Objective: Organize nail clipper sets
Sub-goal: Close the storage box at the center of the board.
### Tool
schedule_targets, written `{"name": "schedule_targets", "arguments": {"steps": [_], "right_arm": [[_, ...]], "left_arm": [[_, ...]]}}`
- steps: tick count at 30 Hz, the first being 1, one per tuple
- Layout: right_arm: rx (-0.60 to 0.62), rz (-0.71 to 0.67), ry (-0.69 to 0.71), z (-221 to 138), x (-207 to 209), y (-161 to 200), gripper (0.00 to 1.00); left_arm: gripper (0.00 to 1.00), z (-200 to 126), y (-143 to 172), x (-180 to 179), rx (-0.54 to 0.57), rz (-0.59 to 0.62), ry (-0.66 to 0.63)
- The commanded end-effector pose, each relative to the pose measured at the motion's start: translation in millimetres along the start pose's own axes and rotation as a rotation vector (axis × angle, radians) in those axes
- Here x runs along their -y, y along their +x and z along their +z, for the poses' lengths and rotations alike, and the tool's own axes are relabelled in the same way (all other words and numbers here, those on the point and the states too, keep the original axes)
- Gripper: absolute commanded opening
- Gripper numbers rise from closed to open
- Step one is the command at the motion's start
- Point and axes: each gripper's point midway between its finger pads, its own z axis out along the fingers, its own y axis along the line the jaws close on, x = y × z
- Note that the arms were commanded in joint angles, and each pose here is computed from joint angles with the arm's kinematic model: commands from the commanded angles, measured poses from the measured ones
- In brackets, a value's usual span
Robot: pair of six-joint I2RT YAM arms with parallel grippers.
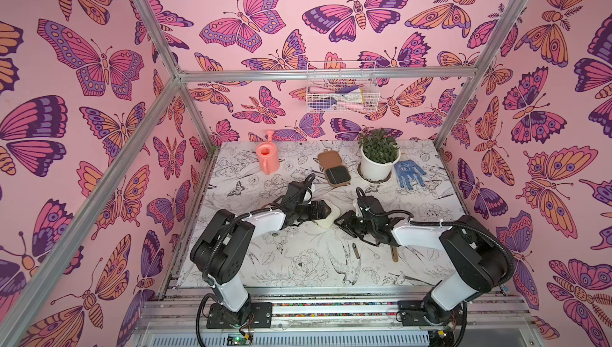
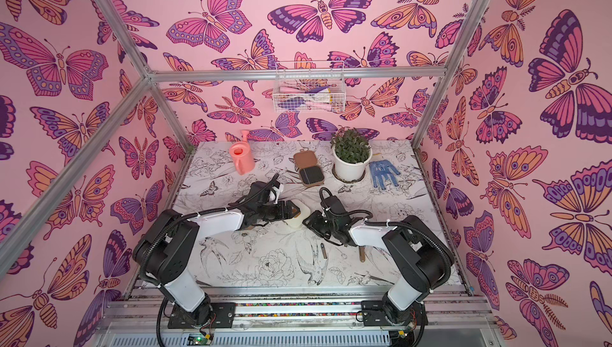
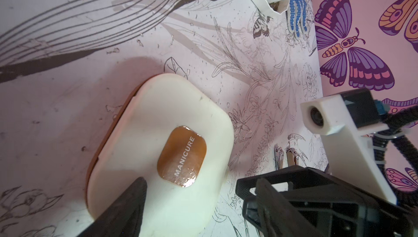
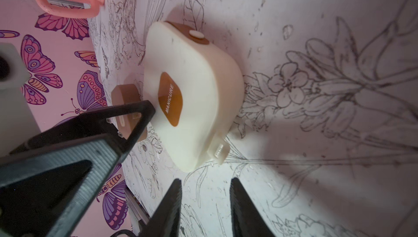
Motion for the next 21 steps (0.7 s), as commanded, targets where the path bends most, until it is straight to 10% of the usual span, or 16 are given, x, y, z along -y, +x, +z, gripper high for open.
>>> {"name": "schedule_targets", "arguments": {"steps": [1, 21], "right_arm": [[0.035, 0.014, -0.035, -4.4, -20.9, -12.7, 0.35], [0.019, 0.007, 0.032, 23.8, -4.8, -18.0, 0.30]], "left_arm": [[0.78, 3.4, 41.0, -45.4, -0.125, -0.057, -0.167], [0.79, 2.2, 36.1, -43.1, -0.123, -0.032, -0.174]]}}
